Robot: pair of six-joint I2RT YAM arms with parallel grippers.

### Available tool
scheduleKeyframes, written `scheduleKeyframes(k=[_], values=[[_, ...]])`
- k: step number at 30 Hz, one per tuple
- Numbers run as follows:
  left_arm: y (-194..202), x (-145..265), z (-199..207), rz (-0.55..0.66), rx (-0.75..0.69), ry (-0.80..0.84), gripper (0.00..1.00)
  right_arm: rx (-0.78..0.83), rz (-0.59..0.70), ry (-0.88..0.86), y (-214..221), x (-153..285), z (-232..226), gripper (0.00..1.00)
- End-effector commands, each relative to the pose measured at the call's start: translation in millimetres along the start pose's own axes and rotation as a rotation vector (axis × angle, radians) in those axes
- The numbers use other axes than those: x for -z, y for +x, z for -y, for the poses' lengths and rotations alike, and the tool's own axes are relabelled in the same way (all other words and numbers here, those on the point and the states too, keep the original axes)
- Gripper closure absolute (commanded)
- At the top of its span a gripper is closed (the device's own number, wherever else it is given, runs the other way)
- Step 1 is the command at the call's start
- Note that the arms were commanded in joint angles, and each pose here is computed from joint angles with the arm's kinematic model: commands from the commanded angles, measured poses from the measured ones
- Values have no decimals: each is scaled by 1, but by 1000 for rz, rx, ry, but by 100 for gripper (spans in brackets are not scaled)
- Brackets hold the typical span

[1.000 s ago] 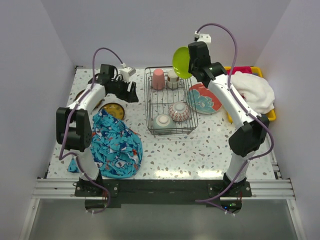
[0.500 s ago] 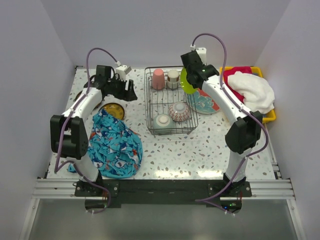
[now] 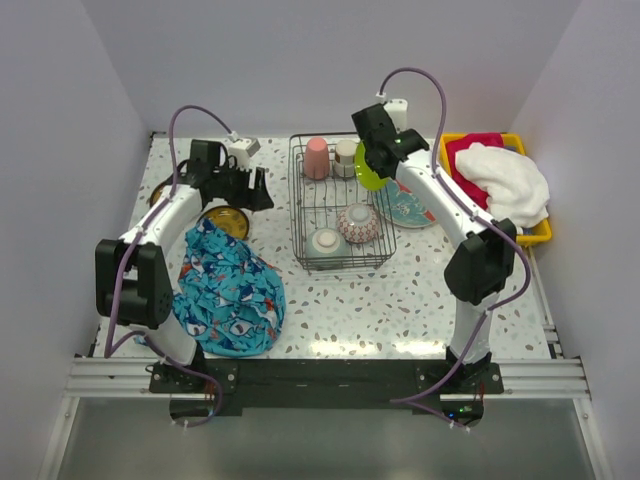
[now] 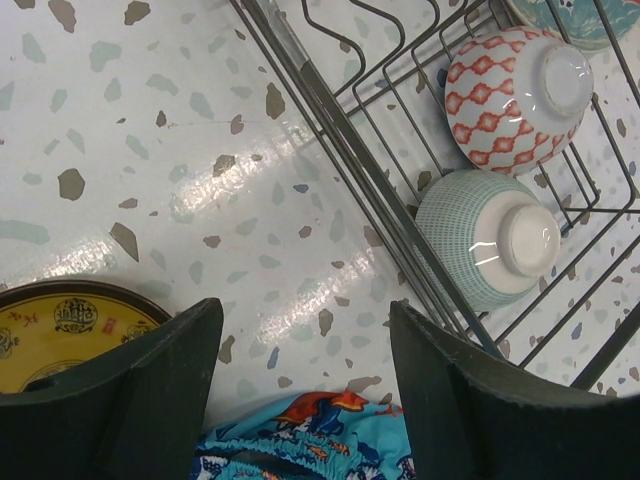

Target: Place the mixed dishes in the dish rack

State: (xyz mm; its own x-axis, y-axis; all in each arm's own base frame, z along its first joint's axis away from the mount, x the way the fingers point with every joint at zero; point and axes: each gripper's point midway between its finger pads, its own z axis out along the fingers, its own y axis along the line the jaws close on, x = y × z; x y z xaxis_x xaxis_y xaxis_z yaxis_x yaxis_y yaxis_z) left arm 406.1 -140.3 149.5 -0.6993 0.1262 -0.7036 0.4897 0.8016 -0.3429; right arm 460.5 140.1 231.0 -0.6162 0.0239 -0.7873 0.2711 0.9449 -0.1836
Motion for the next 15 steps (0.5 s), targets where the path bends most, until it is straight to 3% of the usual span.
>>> scheduleKeyframes(k=[1,6,15], values=[[-12,13,7,59,-17,4,27,-110,94,56,-26,13,2,100],[-10,14,12,68,15,22,27,-27,131,78,-19,22,-15,100],[-11,20,18,86,36,24,27,-22,173,136,-25,21,-29,100]])
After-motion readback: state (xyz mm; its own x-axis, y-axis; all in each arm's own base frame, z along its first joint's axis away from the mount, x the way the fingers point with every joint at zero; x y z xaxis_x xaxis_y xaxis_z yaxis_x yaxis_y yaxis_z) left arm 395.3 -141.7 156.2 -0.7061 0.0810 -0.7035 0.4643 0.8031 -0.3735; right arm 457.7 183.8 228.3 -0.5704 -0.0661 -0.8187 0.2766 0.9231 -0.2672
